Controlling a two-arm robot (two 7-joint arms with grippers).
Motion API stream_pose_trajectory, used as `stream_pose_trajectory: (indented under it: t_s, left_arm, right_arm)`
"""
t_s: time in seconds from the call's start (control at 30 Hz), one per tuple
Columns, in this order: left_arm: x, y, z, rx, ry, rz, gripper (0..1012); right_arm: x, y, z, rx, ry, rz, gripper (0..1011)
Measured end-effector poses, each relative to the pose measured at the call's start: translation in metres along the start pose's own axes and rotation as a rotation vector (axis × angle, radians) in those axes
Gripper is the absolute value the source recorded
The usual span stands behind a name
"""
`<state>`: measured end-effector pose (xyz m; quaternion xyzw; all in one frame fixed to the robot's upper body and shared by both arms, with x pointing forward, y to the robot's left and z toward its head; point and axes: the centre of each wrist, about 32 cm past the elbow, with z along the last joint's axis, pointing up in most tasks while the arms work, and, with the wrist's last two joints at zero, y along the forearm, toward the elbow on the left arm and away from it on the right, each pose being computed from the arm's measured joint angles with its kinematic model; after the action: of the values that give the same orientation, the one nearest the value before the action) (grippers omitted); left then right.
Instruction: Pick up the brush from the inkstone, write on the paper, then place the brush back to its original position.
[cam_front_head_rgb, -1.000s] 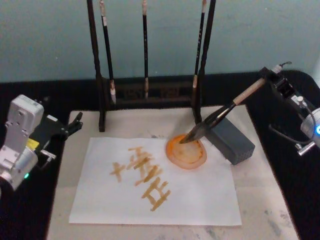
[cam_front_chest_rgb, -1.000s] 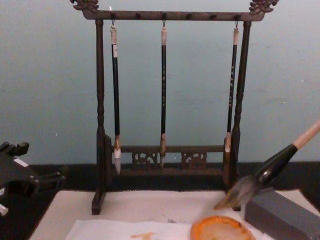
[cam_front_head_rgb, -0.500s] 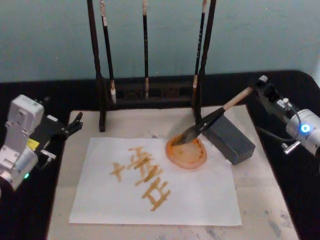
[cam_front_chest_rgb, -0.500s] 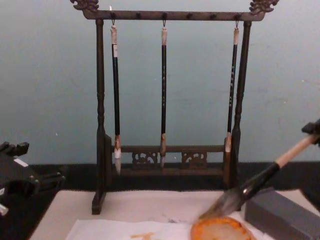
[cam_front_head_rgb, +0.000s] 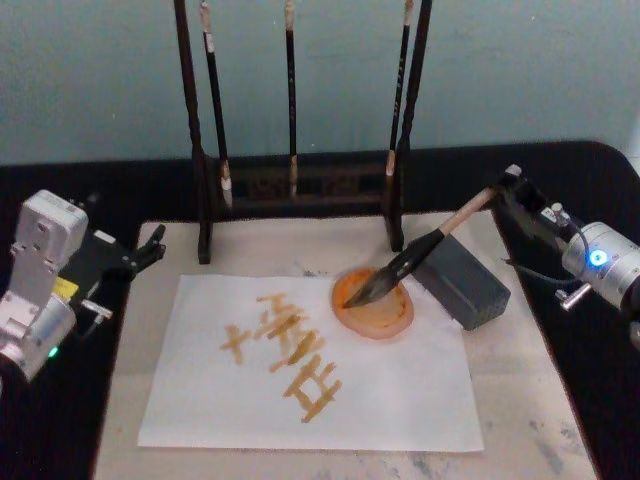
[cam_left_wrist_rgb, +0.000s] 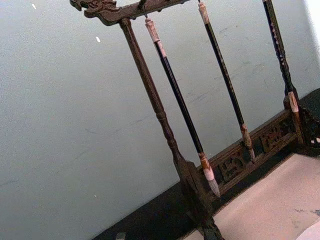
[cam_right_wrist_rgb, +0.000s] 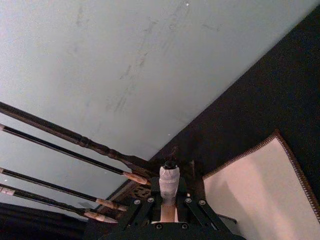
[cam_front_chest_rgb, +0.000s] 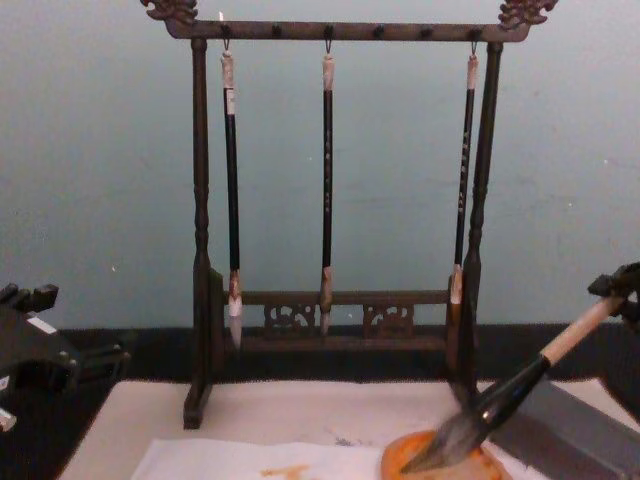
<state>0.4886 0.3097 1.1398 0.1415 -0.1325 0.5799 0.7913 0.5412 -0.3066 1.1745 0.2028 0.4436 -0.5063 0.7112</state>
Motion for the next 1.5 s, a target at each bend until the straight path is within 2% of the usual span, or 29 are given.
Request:
stream_pose_trajectory:
  t_s: [0.43,1.07,1.23,1.3,1.37,1.5]
  left_arm:
    - [0.0,0.0,0.0,0.0,0.0,0.0,1010]
    - [0.0,0.0,0.0,0.0,0.0,0.0,1010]
    - [0.0,0.0,0.0,0.0,0.0,0.0,1009]
    - [0.0,0.0,0.0,0.0,0.0,0.0,1010]
    - [0.0,0.0,0.0,0.0,0.0,0.0,1010]
    - [0.0,0.0,0.0,0.0,0.0,0.0,1010]
  right_arm:
    - [0.0058,0.0016,-0.0019,0.004,0.012,-0.035,172]
    - [0.0063,0.0022,-0.0011,0.009,0.012,-0.032,172]
    - [0.0063,0.0022,-0.0012,0.009,0.013,-0.032,264]
    - [0.0062,0.0021,-0.0012,0.009,0.013,-0.032,367]
    - [0.0062,0.0021,-0.0013,0.009,0.013,-0.032,399]
    - [0.0062,0.0021,-0.0012,0.009,0.013,-0.032,527]
